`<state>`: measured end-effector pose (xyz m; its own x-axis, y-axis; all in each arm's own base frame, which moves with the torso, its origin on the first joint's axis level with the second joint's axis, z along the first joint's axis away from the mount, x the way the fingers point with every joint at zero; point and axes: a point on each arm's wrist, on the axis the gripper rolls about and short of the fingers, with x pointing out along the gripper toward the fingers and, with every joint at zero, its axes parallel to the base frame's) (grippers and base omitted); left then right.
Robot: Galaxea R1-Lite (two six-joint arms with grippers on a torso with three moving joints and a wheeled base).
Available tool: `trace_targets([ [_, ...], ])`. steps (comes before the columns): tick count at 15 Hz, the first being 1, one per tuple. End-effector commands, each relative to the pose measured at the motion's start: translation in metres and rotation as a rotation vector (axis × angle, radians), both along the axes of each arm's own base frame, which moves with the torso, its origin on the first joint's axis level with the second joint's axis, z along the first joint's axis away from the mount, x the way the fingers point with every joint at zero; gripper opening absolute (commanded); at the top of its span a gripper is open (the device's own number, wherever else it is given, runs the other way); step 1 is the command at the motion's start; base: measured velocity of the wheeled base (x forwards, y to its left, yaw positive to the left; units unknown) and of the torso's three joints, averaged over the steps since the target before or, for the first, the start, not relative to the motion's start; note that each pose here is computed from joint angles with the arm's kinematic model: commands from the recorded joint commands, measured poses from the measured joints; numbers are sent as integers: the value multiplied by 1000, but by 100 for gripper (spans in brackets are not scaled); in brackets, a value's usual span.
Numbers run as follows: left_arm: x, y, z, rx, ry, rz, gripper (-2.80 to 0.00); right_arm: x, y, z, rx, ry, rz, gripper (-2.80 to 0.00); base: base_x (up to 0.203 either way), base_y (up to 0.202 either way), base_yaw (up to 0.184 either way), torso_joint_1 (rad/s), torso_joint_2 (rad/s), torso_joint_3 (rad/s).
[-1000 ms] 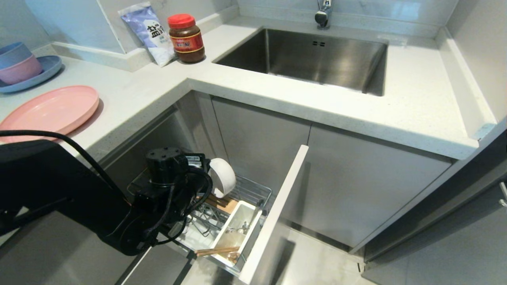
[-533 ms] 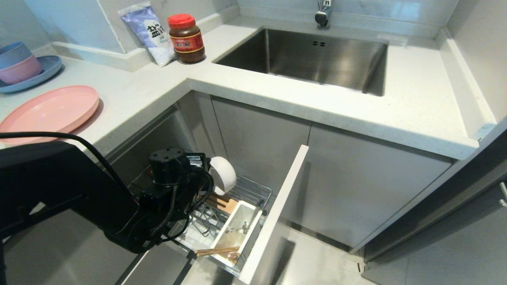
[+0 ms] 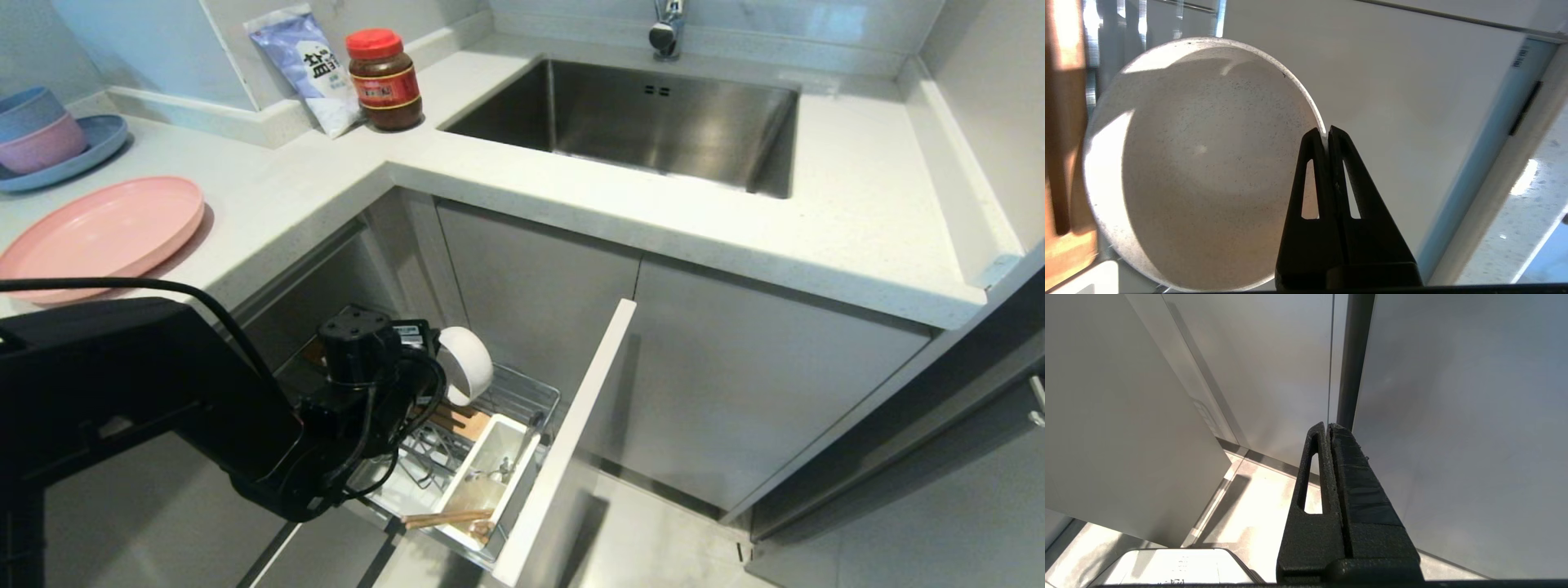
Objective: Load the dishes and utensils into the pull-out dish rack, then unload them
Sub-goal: Pick up the bowl and place it in the cupboard
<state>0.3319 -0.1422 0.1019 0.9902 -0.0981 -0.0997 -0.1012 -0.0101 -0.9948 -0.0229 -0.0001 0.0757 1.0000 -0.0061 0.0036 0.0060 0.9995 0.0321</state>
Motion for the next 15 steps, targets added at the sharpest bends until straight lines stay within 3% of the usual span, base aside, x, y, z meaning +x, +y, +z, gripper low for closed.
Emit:
trace_targets([
  [1, 2, -1, 3, -38, -65, 3, -280, 0, 0, 0, 0, -3, 0, -280, 0, 0, 0, 0, 0, 0],
  [15, 5, -4, -10, -26, -42, -3, -280, 0, 0, 0, 0, -1, 0, -280, 0, 0, 0, 0, 0, 0],
])
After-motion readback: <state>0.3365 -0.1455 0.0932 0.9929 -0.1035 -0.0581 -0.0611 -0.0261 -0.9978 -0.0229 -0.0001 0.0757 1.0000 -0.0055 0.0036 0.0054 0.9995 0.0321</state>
